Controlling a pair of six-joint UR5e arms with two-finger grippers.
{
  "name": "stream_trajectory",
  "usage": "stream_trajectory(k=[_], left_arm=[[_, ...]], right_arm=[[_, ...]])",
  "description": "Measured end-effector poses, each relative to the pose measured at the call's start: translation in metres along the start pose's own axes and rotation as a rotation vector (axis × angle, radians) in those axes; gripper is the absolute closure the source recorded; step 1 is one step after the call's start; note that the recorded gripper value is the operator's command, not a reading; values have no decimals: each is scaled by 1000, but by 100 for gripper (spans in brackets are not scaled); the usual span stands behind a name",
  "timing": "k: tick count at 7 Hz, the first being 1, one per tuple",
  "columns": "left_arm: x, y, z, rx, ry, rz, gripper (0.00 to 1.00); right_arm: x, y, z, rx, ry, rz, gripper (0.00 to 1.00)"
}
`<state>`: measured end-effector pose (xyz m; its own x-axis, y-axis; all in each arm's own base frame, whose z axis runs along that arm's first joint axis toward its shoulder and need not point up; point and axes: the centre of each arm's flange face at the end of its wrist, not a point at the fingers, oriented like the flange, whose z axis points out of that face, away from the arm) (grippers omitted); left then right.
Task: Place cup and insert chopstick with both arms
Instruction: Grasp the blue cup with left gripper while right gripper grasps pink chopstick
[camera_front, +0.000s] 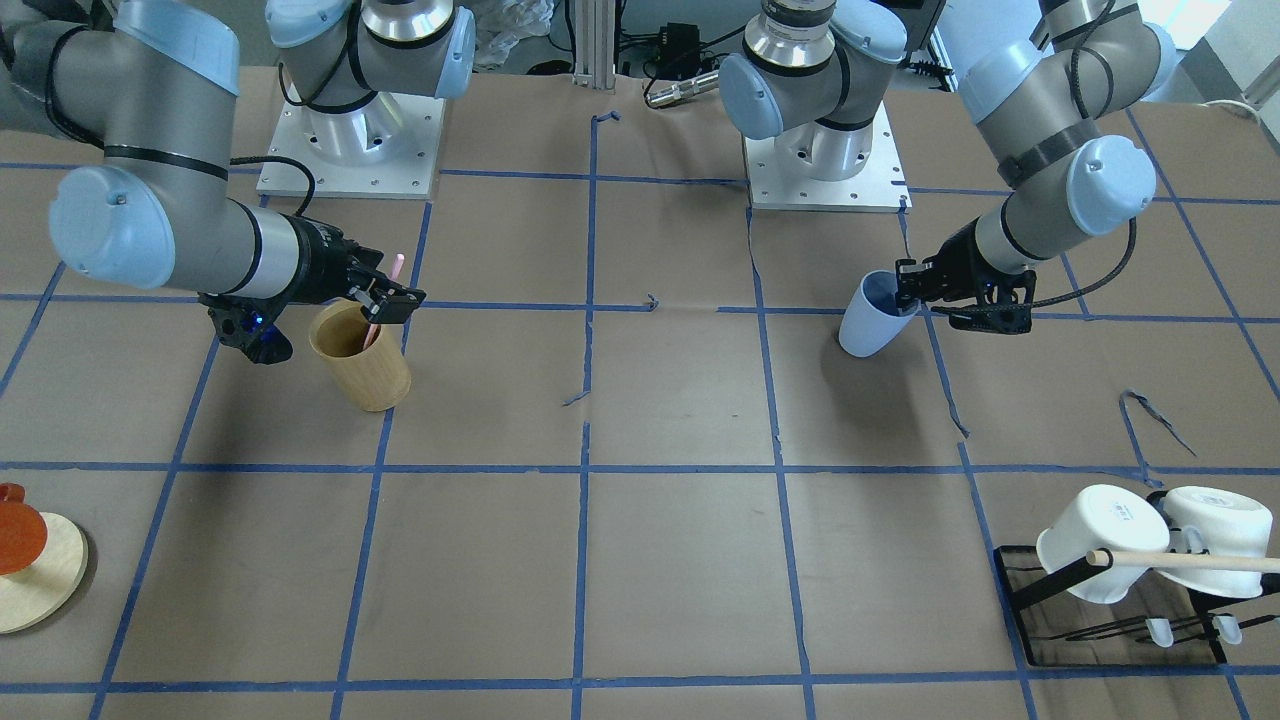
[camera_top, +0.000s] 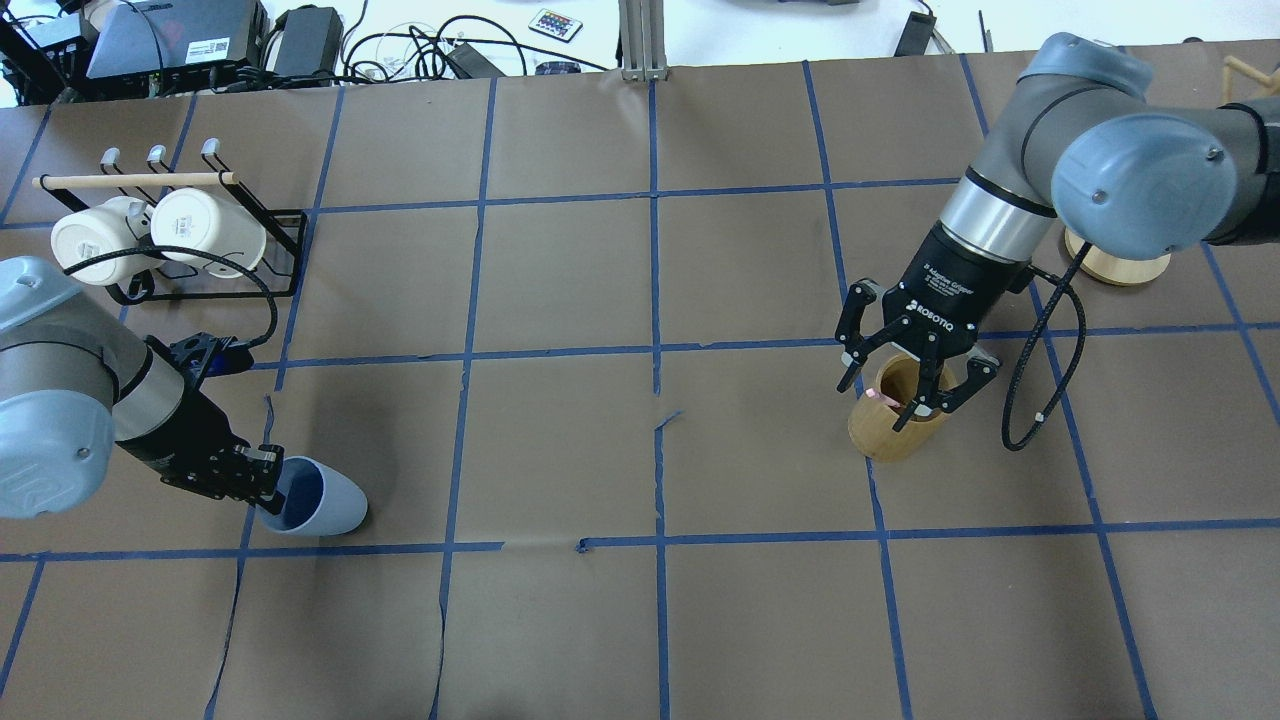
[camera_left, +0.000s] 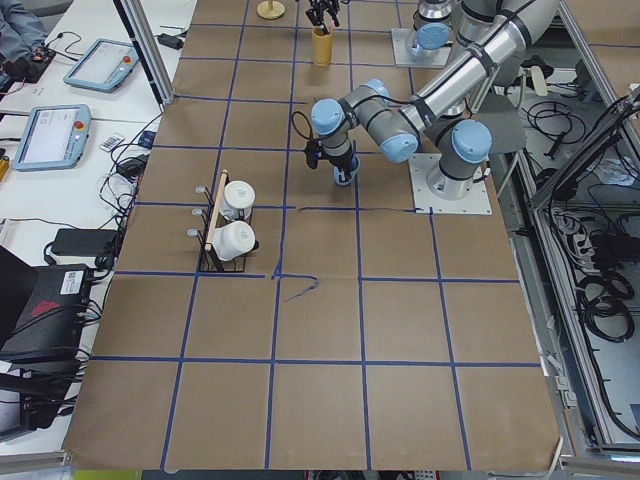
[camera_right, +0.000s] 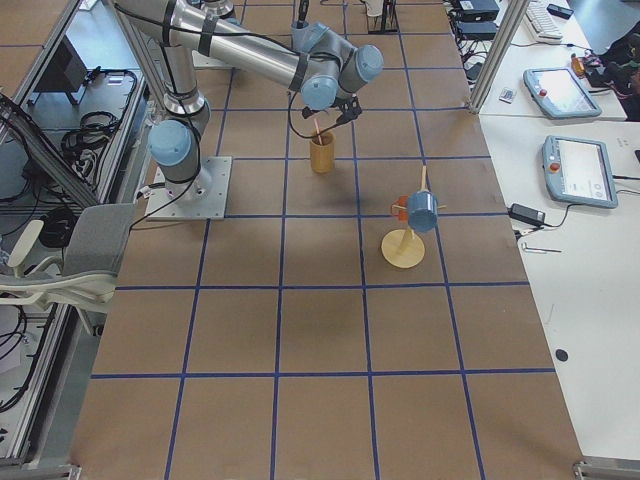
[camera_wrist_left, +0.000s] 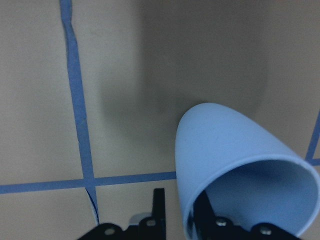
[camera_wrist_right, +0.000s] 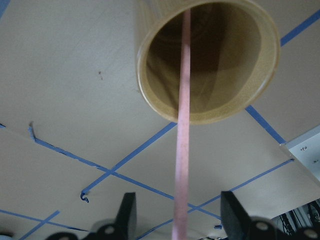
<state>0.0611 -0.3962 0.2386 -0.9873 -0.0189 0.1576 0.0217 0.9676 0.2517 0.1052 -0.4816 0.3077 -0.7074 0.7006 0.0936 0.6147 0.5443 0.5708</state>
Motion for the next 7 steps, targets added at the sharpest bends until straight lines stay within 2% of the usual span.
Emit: stream_trajectory(k=[2,3,5,6,7], left_arm=[[35,-8,-21,30,-43,-29,100],[86,-15,-37,51,-82,-54,100],[212,-22,-51,113,-113,-122,100],[251,-32,-49,139,-94,-158,100],[279,-42,-39,145,-45,-187,100]], right_arm=[[0,0,1,-3,2,34,89],[1,0,1,-5,4,46,100],[1,0,-1,-4,1,72,100],[1,0,-5,-1,-6,78,100],[0,1,-12,2,-21,84,100]])
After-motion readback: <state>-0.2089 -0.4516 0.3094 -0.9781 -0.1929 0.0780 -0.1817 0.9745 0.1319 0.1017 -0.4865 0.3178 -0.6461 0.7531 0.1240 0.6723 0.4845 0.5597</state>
